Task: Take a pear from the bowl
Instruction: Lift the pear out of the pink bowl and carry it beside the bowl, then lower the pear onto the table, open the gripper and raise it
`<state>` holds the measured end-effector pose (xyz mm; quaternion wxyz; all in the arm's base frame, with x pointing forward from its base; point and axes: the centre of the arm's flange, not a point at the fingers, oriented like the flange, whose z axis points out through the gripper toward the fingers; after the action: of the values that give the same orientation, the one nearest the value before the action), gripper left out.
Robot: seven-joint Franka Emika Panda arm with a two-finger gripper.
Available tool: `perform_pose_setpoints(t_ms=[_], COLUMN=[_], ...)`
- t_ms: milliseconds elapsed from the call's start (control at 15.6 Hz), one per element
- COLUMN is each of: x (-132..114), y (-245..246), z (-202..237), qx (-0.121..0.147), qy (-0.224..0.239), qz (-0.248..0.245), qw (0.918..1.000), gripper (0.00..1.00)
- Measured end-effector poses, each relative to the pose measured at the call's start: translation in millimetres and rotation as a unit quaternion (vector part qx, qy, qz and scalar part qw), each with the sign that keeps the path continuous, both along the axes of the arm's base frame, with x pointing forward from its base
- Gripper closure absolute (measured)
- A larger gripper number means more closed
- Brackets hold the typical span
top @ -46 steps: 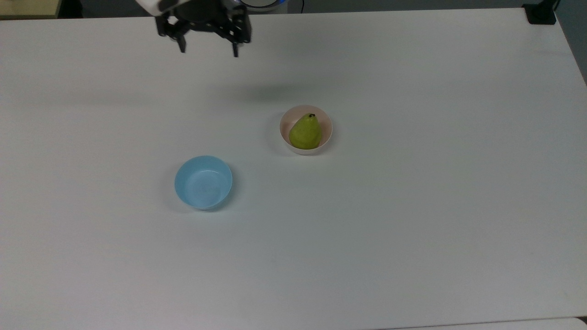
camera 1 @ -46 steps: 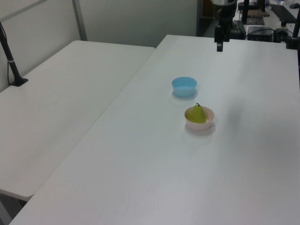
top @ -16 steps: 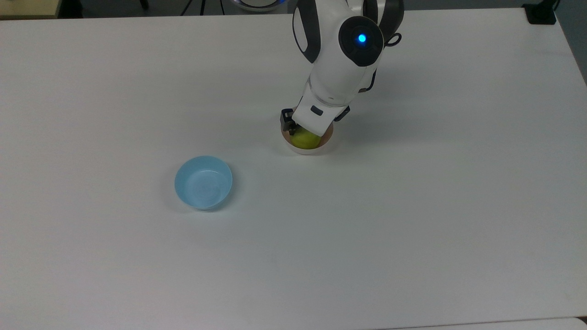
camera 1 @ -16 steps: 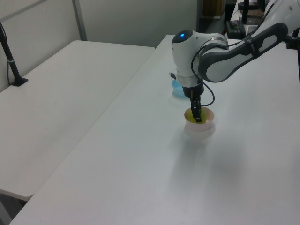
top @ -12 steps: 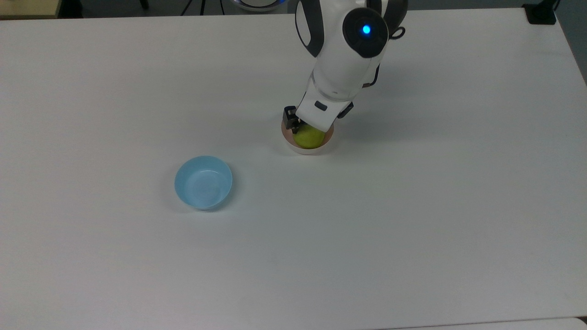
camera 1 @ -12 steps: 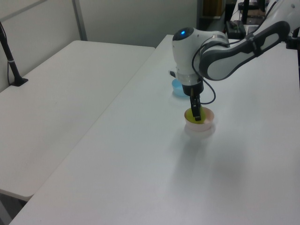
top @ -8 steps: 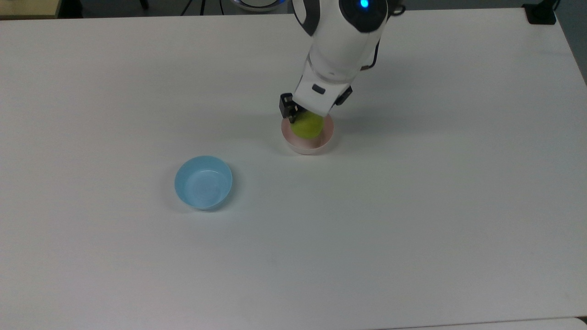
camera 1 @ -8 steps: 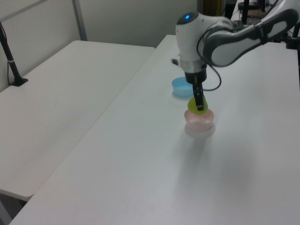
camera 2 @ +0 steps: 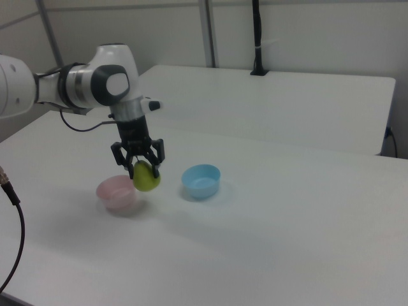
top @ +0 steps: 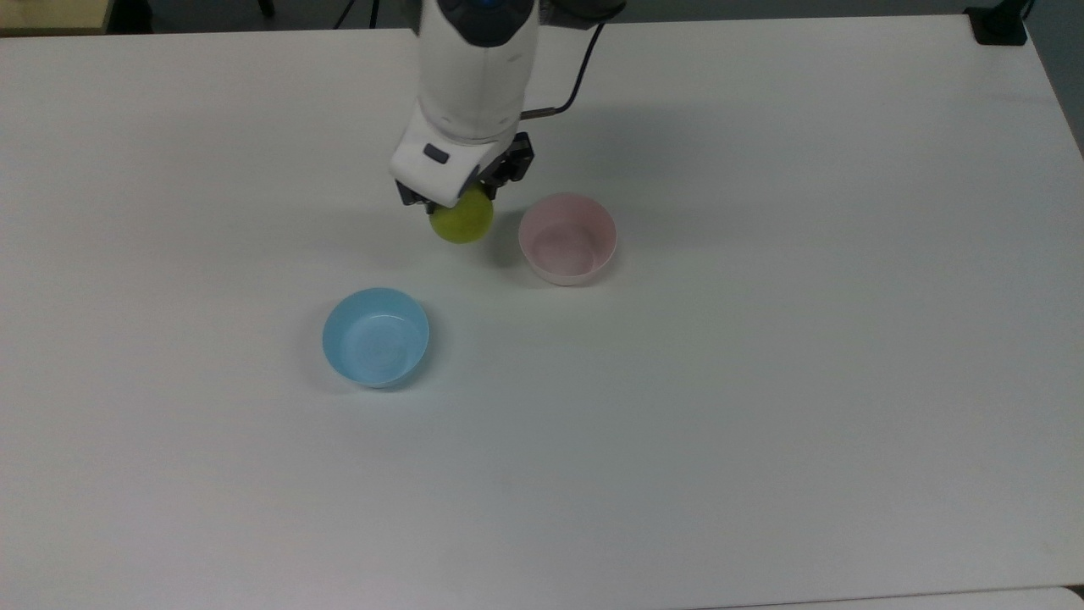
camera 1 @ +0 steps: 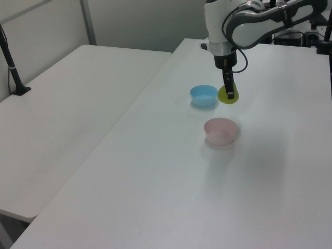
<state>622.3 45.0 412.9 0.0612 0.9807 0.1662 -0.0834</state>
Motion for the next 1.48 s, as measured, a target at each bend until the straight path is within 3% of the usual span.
perform_pose_setpoints(t_ms=[385,707,899,964,1221,1477], x=[-0.1,6.5,8.7,9.3,13.9,2.6], y=[-12.0,-15.4,-16.4,-16.0,-16.1,-18.2], z=[-52.0,-77.3,-75.8,-74.4,-46.4,38.6], qx=[-0.008,-0.012,-0.012,-0.011,-0.011,-0.005], qy=[0.045,0.044,0.038,0.037,0.008,-0.055], qz=[0.0,0.0,-0.001,0.0,-0.021,-0.098], qw=[0.999,0.9989,0.9992,0.9993,0.9997,0.9937], gripper=[0.3,0.29,0.02,0.01,0.0,0.0])
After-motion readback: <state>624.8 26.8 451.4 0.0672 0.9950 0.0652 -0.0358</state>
